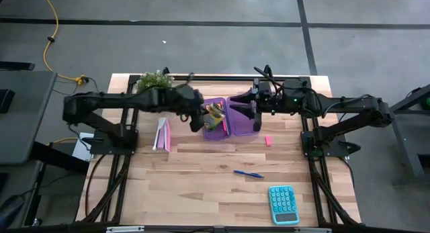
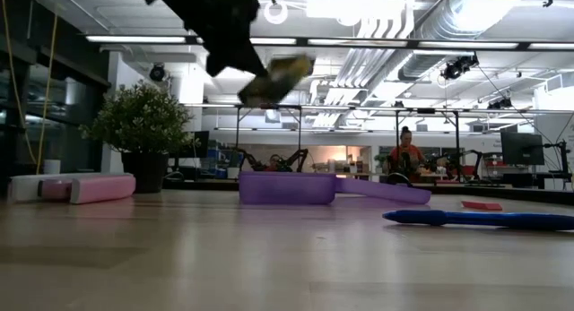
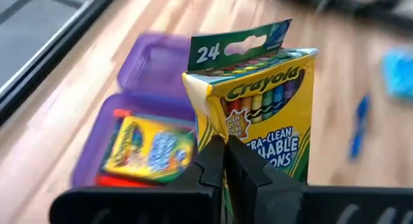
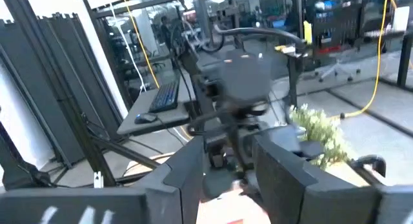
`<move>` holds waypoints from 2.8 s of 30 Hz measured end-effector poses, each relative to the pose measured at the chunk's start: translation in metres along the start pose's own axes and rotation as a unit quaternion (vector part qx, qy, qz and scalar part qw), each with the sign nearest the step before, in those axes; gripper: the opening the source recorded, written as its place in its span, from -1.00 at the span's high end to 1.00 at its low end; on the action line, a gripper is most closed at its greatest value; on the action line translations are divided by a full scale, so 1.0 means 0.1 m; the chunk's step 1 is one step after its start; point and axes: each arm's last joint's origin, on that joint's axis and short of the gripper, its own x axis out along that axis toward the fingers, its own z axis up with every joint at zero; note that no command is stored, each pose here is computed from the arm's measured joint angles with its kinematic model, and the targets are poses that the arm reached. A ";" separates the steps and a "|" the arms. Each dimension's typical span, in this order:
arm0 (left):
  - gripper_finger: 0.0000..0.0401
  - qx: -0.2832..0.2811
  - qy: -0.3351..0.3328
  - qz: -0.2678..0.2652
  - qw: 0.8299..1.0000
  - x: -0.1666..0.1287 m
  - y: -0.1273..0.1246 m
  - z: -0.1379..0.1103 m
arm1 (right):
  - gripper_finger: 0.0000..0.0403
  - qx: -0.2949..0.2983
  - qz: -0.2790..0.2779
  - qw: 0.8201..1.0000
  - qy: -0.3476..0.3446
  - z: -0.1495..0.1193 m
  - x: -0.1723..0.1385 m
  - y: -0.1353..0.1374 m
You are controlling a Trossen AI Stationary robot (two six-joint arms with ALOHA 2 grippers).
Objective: Pick & place school supplies into a supply box
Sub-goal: Put the box of crayons into the purple supply box
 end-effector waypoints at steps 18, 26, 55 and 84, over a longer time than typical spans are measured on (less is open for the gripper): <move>1.00 0.162 0.157 -0.037 0.974 1.03 0.15 -0.08 | 0.37 0.017 -0.035 0.999 0.003 -0.02 0.01 -0.02; 1.00 0.200 0.194 -0.051 0.959 1.14 0.16 -0.20 | 0.37 0.025 -0.035 0.999 0.003 -0.02 0.01 -0.02; 0.64 0.198 0.183 -0.063 0.961 1.17 0.14 -0.19 | 0.37 0.022 -0.041 0.999 0.006 -0.03 0.01 -0.02; 0.95 -0.091 -0.171 -0.060 0.979 -0.53 0.24 -0.23 | 0.37 0.009 -0.131 0.986 0.100 -0.31 0.15 -0.20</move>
